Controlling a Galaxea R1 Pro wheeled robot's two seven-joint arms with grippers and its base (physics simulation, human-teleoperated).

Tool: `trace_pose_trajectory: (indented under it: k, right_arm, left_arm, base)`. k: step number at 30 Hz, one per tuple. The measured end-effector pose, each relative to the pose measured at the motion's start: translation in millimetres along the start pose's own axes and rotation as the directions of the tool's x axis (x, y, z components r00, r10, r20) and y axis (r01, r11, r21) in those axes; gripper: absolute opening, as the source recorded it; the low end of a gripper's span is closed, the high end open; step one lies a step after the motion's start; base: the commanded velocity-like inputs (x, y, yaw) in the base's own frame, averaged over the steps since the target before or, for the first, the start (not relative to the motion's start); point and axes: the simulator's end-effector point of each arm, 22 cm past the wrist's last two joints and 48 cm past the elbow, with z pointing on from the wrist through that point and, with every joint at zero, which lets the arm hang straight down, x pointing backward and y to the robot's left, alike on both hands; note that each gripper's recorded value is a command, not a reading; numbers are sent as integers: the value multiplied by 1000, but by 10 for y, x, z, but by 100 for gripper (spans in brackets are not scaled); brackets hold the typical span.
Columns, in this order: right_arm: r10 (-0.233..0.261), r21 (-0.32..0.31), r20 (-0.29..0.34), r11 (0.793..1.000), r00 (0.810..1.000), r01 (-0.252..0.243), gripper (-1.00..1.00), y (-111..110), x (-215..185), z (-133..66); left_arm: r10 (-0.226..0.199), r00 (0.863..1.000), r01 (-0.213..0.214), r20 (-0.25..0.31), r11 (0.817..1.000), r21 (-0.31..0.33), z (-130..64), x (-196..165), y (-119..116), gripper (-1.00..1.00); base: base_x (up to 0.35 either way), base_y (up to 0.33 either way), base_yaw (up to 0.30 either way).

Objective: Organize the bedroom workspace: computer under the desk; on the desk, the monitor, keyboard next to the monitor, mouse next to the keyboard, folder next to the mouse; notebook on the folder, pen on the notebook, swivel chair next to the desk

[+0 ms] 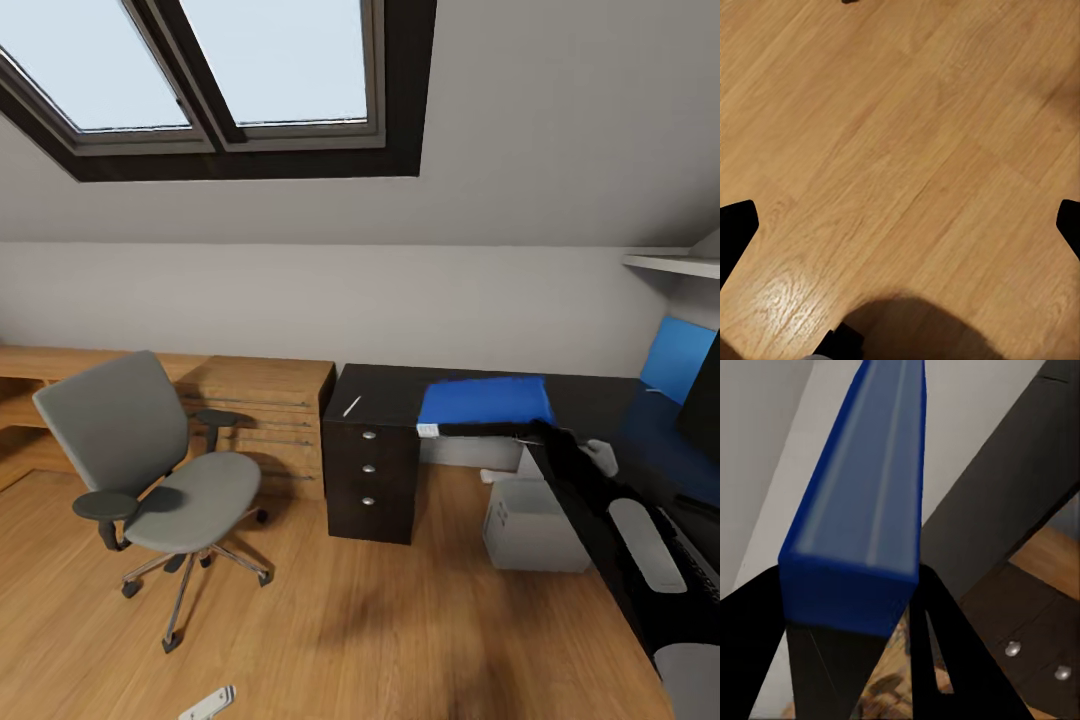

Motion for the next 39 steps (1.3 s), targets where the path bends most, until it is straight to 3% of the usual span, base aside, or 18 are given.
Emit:
trace_pose_trajectory:
  k: [4, 10, 18, 22, 26, 39]
  right_arm:
    - [63, 56, 207, 996, 976, -76, -100, -75, -310, -32]
    - [125, 54, 393, 986, 911, -158, -100, -91, -433, -128]
    - [182, 52, 395, 974, 900, -220, -100, -77, -166, -99]
    - [191, 99, 340, 966, 921, -237, -100, -196, 159, -59]
    - [205, 120, 324, 959, 923, -255, -100, -264, 330, -45]
    - [202, 178, 300, 948, 932, -263, -100, -530, 574, -51]
  left_arm:
    - [0, 1000, 0, 0, 1000, 0, 0, 1, 0, 100]
    - [-1, 1000, 1, 1, 1000, -2, 3, -4, 12, 100]
    - [-13, 999, 13, 33, 1000, 0, -2, -74, 7, 100]
    - [-5, 1000, 5, 26, 1000, 15, -41, 15, -115, 100]
    - [-9, 1000, 8, 18, 1000, 29, -77, 70, -224, 100]
    - [-7, 1000, 6, 17, 999, 32, -84, 84, -244, 100]
  base:
    - [0, 0, 0]
    - [0, 0, 0]
    - [128, 0, 0]
    - [0, 0, 0]
    - [0, 0, 0]
    - [0, 0, 0]
